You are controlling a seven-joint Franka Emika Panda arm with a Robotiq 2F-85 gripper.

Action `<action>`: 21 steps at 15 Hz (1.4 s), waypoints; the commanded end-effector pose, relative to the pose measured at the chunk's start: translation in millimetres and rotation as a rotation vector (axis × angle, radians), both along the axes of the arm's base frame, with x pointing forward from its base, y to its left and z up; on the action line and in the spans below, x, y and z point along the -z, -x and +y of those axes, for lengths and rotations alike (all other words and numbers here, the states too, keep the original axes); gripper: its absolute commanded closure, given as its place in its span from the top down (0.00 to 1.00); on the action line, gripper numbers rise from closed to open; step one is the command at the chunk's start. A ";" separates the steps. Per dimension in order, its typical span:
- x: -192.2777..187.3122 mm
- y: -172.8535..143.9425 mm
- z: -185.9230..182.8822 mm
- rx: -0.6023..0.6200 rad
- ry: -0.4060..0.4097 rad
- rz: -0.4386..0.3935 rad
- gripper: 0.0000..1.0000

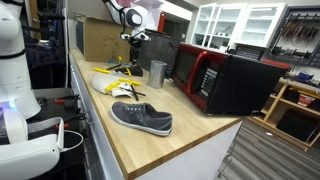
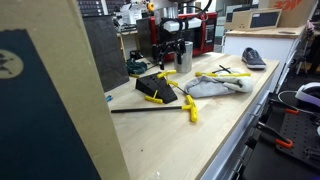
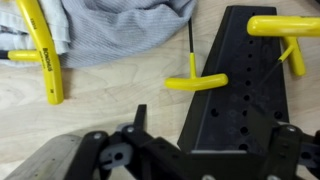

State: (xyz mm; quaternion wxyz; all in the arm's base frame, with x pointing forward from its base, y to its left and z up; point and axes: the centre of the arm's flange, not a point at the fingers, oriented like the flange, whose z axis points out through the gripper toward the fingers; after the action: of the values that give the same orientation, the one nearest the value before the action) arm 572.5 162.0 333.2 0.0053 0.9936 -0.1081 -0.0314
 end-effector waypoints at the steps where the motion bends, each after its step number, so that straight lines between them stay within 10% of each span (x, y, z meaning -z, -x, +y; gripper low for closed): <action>1: 25.8 -0.1 -4.3 0.086 0.019 0.009 1.00; 21: 72.8 43.4 -27.4 0.037 -0.106 -0.086 1.00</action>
State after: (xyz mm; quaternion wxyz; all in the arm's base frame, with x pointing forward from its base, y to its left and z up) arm 548.3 141.6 263.4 -0.0412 0.9914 -0.1242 0.0068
